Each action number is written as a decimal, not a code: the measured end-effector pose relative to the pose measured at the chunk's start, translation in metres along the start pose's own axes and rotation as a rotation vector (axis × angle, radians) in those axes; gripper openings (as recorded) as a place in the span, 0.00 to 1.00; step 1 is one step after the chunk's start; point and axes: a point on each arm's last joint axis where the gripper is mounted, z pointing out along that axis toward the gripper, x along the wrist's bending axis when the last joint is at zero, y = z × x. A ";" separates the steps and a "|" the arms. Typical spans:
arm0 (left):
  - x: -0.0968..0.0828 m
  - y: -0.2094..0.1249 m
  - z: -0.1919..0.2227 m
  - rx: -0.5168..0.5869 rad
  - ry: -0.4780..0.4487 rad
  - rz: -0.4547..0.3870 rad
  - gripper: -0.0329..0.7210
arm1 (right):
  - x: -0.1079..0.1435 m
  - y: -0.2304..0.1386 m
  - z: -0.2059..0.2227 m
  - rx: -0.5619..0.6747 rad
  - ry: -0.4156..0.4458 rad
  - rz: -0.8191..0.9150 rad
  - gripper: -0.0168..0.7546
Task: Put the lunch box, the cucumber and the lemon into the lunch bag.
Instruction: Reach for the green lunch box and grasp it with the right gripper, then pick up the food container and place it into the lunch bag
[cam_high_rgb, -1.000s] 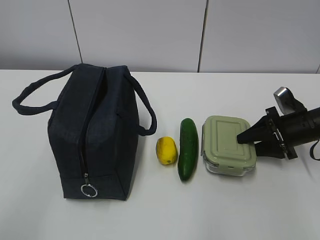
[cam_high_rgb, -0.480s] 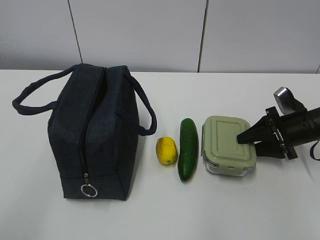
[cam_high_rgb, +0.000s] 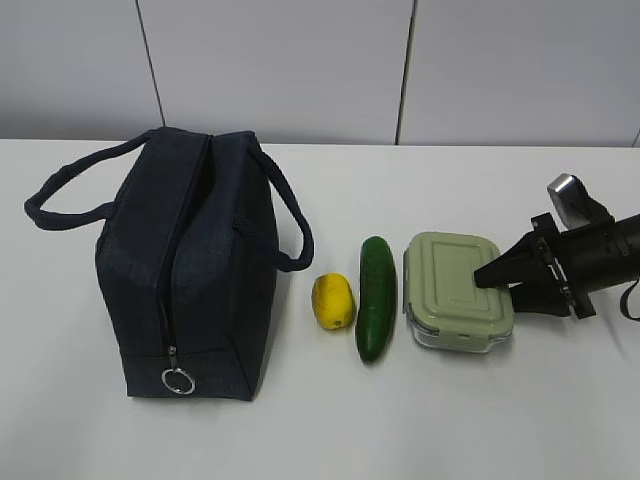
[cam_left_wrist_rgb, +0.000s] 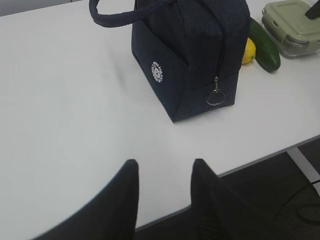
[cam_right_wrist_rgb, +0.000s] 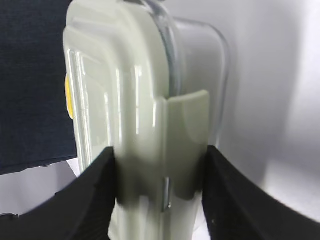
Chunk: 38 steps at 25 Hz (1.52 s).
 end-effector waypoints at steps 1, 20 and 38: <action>0.000 0.000 0.000 0.000 0.000 0.000 0.36 | 0.000 0.000 0.000 0.000 0.000 0.000 0.51; 0.000 0.000 0.000 0.000 0.000 0.000 0.36 | 0.006 0.000 -0.006 0.003 -0.031 -0.003 0.49; 0.000 0.000 0.000 0.000 0.000 0.000 0.36 | 0.012 -0.001 -0.012 0.007 -0.072 0.001 0.49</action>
